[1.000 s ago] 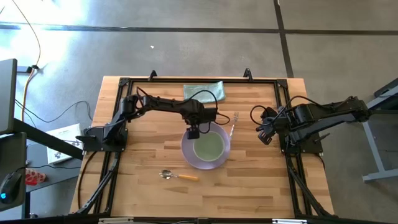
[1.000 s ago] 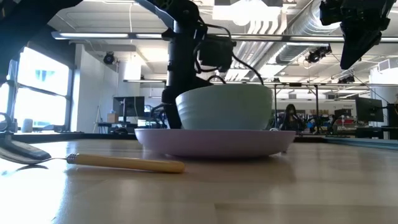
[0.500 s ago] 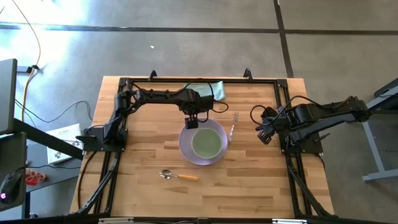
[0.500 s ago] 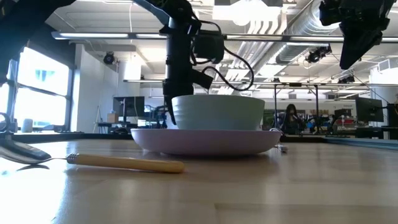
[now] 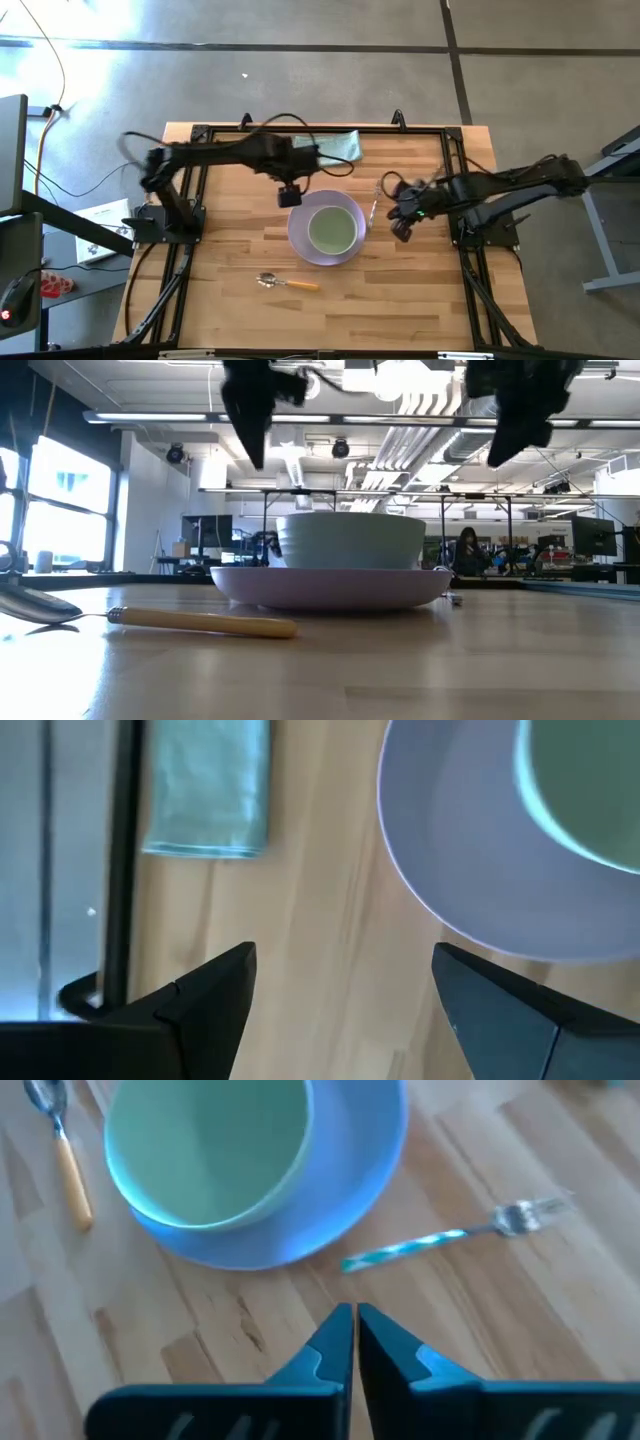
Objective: Set table place
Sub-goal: Adjust the green bowl, then put the green pattern fork to the right of the purple plate
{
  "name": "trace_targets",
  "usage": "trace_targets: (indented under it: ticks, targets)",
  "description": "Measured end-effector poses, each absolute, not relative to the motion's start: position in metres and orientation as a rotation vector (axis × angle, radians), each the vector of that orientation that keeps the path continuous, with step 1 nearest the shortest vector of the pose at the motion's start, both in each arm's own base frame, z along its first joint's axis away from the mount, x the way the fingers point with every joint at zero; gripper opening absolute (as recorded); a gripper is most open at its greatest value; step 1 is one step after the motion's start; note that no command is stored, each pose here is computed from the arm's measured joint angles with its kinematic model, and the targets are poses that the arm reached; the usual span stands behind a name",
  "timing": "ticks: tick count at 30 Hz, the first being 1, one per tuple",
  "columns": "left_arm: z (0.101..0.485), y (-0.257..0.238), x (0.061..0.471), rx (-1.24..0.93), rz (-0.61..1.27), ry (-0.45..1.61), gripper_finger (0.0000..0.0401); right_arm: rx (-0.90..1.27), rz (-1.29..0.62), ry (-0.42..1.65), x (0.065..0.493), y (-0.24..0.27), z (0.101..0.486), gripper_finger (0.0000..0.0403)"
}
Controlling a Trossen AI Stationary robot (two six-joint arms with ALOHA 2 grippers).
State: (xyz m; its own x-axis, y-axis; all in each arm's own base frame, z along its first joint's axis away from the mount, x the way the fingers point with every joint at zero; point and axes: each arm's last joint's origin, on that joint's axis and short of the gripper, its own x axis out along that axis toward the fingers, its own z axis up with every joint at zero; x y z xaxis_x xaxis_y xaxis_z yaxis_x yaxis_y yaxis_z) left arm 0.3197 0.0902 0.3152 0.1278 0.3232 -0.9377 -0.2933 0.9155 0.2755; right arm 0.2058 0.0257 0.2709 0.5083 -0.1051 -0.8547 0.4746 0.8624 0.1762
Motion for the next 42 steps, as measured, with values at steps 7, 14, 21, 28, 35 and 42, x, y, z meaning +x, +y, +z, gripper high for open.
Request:
trace_targets:
  ticks: [7, 14, 21, 28, 35, 42]
  targets:
    - [0.363, 0.053, 0.278, 0.076, 0.547, 1.254, 0.0291, 0.442, -0.277, 1.148, 0.254, 0.023, 0.223, 0.0001]
    - [0.376, 0.035, 0.254, 0.107, 0.562, 1.286, 0.0291, 0.502, -0.178, 1.113, 0.296, 0.029, 0.194, 0.0]
    - [0.375, 0.032, 0.248, 0.121, 0.563, 1.34, 0.0291, 0.479, -0.157, 1.081, 0.32, 0.031, 0.203, 0.0]
    - [0.375, 0.032, 0.248, 0.139, 0.55, 1.347, 0.0291, 0.435, -0.238, 1.073, 0.325, 0.013, 0.214, 0.0]
    - [0.375, 0.032, 0.248, 0.157, 0.538, 1.353, 0.0291, 0.52, -0.558, 1.214, 0.292, -0.005, 0.227, 0.0]
    - [0.379, 0.033, 0.244, 0.212, 0.537, 1.347, 0.0291, 0.736, -0.778, 1.206, 0.281, -0.019, 0.219, 0.0036]
